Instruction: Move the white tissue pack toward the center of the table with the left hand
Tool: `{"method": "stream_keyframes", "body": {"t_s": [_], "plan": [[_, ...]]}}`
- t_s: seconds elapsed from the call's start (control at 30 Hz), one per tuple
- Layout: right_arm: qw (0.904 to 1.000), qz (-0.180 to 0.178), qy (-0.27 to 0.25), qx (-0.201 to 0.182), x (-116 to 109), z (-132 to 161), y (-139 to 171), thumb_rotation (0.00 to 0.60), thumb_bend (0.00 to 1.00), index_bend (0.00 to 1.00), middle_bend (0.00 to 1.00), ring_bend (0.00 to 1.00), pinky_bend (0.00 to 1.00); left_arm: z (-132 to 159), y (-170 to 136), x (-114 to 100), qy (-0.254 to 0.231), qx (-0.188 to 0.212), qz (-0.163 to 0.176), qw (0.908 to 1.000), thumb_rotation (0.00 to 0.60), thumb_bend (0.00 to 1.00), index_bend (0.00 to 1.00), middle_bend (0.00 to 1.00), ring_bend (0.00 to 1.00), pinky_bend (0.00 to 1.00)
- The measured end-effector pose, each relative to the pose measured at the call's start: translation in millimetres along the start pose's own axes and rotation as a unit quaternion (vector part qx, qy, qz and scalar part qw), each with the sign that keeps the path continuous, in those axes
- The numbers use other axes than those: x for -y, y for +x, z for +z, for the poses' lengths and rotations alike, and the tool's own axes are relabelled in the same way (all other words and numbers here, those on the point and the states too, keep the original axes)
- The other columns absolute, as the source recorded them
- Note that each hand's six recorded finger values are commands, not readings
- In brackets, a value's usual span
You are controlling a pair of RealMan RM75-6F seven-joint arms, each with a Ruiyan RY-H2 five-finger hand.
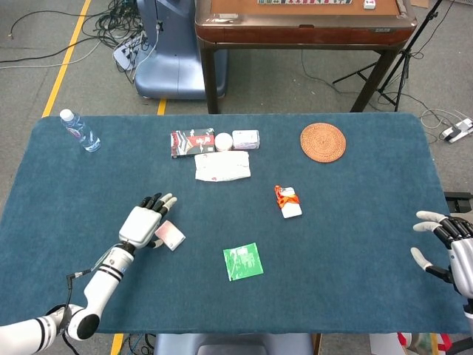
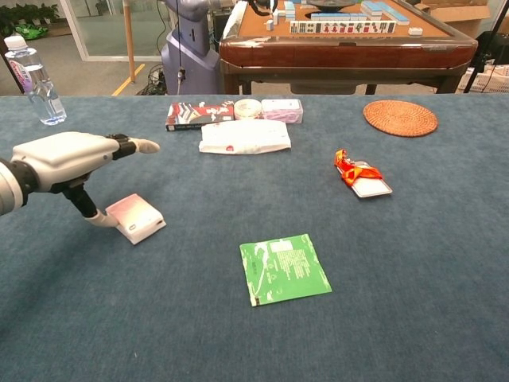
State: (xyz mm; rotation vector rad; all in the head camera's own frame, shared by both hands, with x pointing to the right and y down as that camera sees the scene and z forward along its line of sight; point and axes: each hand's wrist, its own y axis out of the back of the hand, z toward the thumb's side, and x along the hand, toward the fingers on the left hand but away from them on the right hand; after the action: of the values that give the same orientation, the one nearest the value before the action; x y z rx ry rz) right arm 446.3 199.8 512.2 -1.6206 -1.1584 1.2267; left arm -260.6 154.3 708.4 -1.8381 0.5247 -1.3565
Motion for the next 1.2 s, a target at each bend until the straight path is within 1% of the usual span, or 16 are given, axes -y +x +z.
{"method": "stream_keyframes", "body": {"t_s": [0.2,0.53,0.67,0.97,1.07,1.2], "plan": [[1.0000,-0.001,-0.002,0.001,-1,-1,0,0.600,0.22,0.43,0.30,0.27,0.30,7,12,-6,0.005,0.003,0.004,1.0000,0.600,0.00,0.00,0.00,0.00,0.11],[1.0000,0.000,-0.005,0.002,-2,-2,-1,0.600,0.22,0.43,0.30,0.27,0.30,9,34,-9,0.016,-0.003,0.002,0.9999,0.600,0.00,0.00,0.00,0.00,0.11],[1.0000,0.001,-0.005,0.003,-1,-3,-2,0.600,0.22,0.43,0.30,0.27,0.30,14,42,-9,0.016,0.000,0.001,0.9999,0.600,0.00,0.00,0.00,0.00,0.11],[1.0000,-0.002,-0.007,0.002,-4,-3,-1,0.600,0.22,0.43,0.30,0.27,0.30,25,56,-16,0.024,0.007,0.014,0.9996,0.600,0.00,0.00,0.00,0.00,0.11],[1.0000,-0.002,-0.008,0.003,-4,-3,-1,0.600,0.22,0.43,0.30,0.27,0.30,24,60,-19,0.023,0.002,0.017,0.9996,0.600,0.00,0.00,0.00,0.00,0.11],[1.0000,-0.001,-0.007,0.002,-3,-3,-1,0.600,0.22,0.43,0.30,0.27,0.30,32,66,-23,0.020,0.007,0.021,0.9995,0.600,0.00,0.00,0.00,0.00,0.11]]}}
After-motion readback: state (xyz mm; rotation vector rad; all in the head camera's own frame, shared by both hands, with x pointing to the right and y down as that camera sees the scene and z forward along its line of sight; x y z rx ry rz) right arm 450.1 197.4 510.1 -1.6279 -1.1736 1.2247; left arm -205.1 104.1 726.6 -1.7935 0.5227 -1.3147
